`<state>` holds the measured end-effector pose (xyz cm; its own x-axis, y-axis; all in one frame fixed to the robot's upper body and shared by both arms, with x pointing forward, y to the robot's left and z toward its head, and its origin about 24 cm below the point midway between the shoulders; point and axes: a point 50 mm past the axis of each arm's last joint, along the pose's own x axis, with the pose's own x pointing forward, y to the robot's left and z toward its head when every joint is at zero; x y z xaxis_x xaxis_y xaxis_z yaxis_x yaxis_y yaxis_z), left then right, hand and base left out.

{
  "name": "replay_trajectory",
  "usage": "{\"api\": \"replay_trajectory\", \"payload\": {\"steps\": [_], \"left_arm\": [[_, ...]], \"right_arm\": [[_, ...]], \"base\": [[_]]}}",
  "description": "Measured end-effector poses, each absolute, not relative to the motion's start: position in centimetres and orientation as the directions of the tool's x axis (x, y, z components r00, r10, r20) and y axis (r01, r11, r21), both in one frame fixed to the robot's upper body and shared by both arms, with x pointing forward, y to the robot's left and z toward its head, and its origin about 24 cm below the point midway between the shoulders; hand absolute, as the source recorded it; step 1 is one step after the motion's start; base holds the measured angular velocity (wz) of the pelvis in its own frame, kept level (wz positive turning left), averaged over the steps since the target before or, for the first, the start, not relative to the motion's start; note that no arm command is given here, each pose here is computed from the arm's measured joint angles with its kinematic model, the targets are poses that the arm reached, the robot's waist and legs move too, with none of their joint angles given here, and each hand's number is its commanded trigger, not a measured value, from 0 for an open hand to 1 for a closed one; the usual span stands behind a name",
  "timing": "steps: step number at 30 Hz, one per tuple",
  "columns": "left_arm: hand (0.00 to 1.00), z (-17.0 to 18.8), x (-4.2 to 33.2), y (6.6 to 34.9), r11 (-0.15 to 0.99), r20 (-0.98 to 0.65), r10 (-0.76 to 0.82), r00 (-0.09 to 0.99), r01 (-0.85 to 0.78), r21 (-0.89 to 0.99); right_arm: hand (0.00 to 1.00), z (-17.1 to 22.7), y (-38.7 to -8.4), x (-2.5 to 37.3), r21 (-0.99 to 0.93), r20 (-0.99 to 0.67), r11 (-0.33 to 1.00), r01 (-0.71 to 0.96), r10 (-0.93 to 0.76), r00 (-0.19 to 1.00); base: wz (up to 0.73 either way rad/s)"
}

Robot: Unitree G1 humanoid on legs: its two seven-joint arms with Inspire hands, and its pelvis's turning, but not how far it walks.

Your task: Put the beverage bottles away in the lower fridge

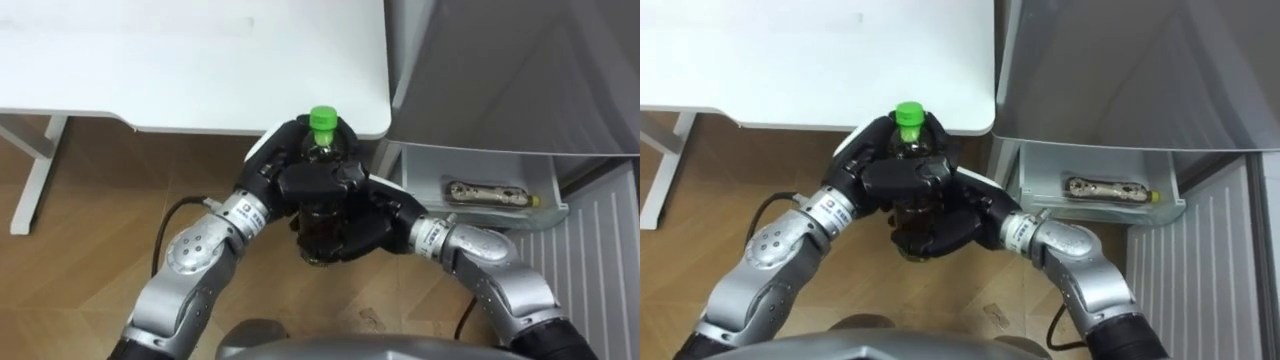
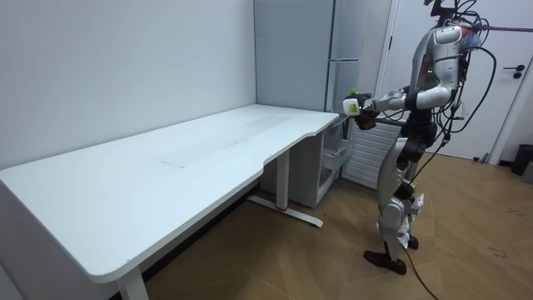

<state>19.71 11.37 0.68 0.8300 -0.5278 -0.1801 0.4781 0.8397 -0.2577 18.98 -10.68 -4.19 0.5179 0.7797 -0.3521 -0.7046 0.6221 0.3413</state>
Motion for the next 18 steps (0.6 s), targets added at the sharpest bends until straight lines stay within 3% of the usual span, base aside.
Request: {"api": "replay_trajectory", "payload": {"steps": [7,8,9,10,11,18], "left_arm": [[1.0,0.83,19.67,11.26,0.813,-0.159,-0.562,0.812,0.508,-0.284],[0.91,0.84,19.64,11.22,0.808,-0.156,-0.571,0.806,0.516,-0.285],[0.64,0.84,19.64,11.22,0.807,-0.155,-0.572,0.806,0.518,-0.285],[0.18,0.85,19.63,11.2,0.806,-0.154,-0.572,0.805,0.517,-0.289],[0.0,0.87,19.65,11.22,0.804,-0.15,-0.572,0.807,0.514,-0.299],[0.0,1.09,19.77,11.08,0.799,-0.124,-0.567,0.815,0.506,-0.325]], "right_arm": [[1.0,-4.16,-10.48,18.95,0.348,-0.345,0.617,-0.706,0.784,0.516],[1.0,-4.17,-10.43,18.92,0.348,-0.345,0.615,-0.707,0.786,0.513],[1.0,-4.17,-10.42,18.91,0.349,-0.345,0.615,-0.708,0.786,0.513],[1.0,-4.16,-10.4,18.91,0.348,-0.344,0.613,-0.709,0.787,0.512],[1.0,-4.09,-10.39,18.94,0.344,-0.337,0.612,-0.712,0.788,0.515],[1.0,-3.94,-10.29,18.95,0.374,-0.308,0.604,-0.704,0.797,0.52]], "base": [[0.0],[0.0],[0.0],[0.0],[0.0],[0.0]]}}
